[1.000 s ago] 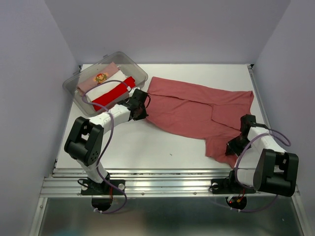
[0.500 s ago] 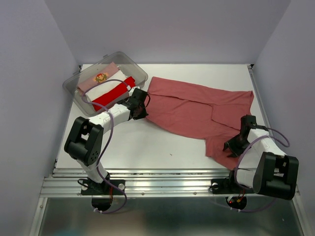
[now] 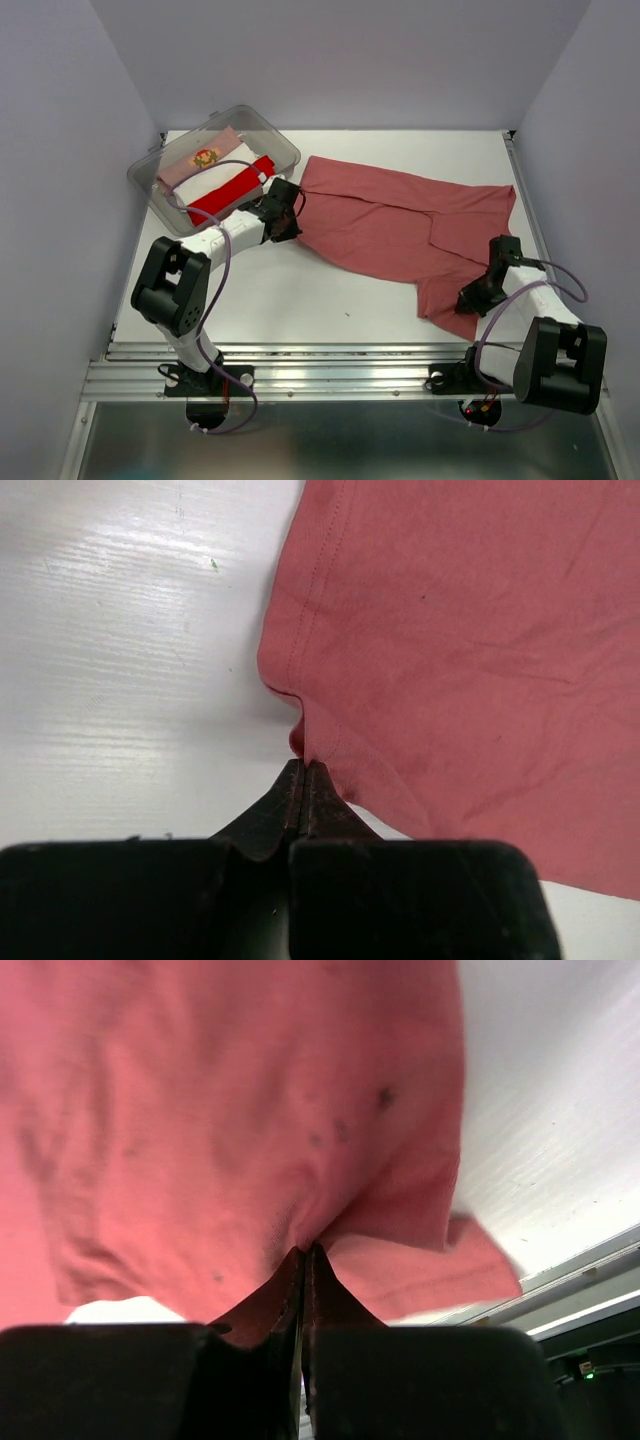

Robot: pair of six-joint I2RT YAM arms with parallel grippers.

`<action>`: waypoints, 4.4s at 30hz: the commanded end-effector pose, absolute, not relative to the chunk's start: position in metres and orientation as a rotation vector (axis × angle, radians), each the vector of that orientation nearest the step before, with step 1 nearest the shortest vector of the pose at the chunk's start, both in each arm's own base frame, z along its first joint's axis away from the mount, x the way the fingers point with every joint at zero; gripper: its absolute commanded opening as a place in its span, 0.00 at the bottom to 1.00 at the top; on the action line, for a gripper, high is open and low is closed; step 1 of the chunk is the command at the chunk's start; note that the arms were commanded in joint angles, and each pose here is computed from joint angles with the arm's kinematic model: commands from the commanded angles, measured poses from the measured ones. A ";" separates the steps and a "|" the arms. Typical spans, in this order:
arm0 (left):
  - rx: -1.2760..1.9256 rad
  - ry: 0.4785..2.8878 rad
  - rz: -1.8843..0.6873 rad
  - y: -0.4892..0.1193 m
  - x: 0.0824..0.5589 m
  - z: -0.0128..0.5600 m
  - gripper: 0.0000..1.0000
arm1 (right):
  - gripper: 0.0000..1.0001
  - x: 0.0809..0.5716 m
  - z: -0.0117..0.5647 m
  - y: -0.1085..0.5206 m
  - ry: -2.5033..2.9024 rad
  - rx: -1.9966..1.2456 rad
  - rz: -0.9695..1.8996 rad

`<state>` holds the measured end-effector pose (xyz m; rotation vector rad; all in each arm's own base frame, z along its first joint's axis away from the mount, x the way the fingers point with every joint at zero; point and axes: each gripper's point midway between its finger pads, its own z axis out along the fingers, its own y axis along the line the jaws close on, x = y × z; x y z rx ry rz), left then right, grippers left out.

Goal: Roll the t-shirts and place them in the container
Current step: Fold the T-shirt at the center of the board.

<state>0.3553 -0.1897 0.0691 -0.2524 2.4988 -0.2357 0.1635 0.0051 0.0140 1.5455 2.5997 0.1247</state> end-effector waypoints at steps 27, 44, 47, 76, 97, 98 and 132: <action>-0.258 2.391 -0.210 -0.195 0.456 0.106 0.00 | 0.54 0.305 0.088 -0.056 2.355 1.197 0.034; -0.230 2.401 -0.223 -0.200 0.458 0.105 0.00 | 0.54 0.267 0.056 -0.053 2.368 1.344 0.025; -0.231 2.401 -0.220 -0.200 0.458 0.104 0.00 | 0.54 0.267 0.049 -0.059 2.376 1.353 -0.009; -0.232 2.371 -0.193 -0.196 0.474 0.127 0.00 | 0.01 0.304 0.107 -0.084 2.133 1.314 0.005; -0.189 2.385 -0.187 -0.206 0.500 0.122 0.00 | 0.01 0.362 0.179 -0.115 1.961 1.254 -0.017; -0.186 2.388 -0.189 -0.206 0.500 0.121 0.00 | 0.01 0.367 0.179 -0.115 1.957 1.252 -0.006; -0.204 2.382 -0.083 -0.205 0.532 0.093 0.00 | 0.01 0.448 0.156 -0.124 2.017 1.185 0.066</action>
